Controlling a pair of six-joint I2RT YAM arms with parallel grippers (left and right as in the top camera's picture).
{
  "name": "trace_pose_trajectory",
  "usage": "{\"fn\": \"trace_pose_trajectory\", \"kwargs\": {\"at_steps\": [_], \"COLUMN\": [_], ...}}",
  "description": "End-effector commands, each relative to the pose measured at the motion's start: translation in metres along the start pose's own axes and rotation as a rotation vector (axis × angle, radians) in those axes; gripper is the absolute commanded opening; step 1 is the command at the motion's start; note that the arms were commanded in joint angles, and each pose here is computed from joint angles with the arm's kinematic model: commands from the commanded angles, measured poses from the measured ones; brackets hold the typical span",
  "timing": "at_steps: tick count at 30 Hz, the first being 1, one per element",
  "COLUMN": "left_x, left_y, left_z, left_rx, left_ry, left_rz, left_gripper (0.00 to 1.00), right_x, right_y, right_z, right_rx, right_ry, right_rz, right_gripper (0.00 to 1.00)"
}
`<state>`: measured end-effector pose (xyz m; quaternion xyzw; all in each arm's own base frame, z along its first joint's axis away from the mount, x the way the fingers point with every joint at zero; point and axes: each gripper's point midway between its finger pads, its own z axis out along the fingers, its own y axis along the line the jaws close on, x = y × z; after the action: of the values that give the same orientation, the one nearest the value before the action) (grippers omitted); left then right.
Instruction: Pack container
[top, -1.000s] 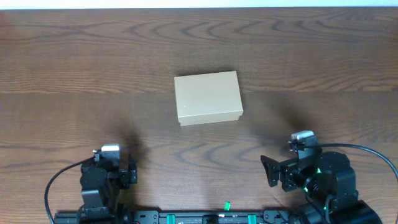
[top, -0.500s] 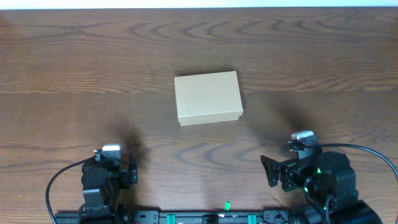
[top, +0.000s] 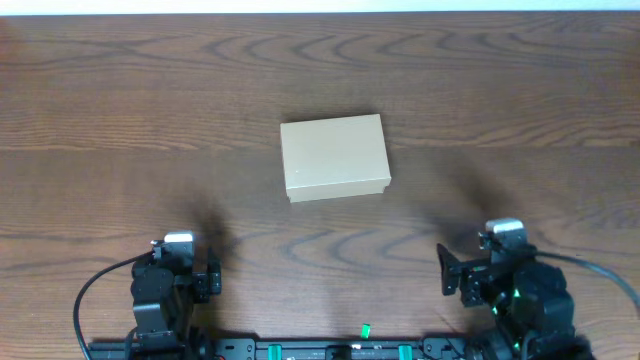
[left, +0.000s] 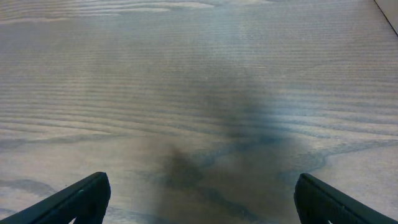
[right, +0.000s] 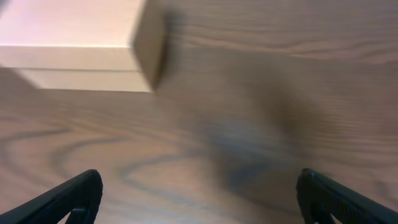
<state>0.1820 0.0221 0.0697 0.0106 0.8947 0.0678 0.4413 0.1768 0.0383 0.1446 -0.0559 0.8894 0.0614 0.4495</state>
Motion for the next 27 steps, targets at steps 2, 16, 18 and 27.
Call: {"fn": "trace_pose_trajectory", "kwargs": {"at_steps": [2,16,18,27], "left_x": [0.008,0.008,0.008,0.008], "left_y": [0.001,0.001,0.001,0.001], "left_z": [0.004,0.004,0.004,0.004], "left_rx": [-0.013,-0.013,-0.013,-0.013], "left_ry": [0.021,0.020,0.020,0.020], "left_rz": [-0.004,-0.004,-0.004,-0.004], "left_gripper": [0.95,0.95,0.95,0.96], "right_x": [0.014,0.048,0.047,0.047], "right_y": [-0.022,-0.033,-0.033,-0.033], "right_z": [0.011,0.049,0.049,0.049], "right_rx": [0.108,0.123,0.123,0.123], "right_ry": [-0.032,-0.046,-0.050,-0.050], "right_rz": [-0.054,0.085,0.084,0.085], "right_gripper": [0.99,0.99,0.99,0.99]}}
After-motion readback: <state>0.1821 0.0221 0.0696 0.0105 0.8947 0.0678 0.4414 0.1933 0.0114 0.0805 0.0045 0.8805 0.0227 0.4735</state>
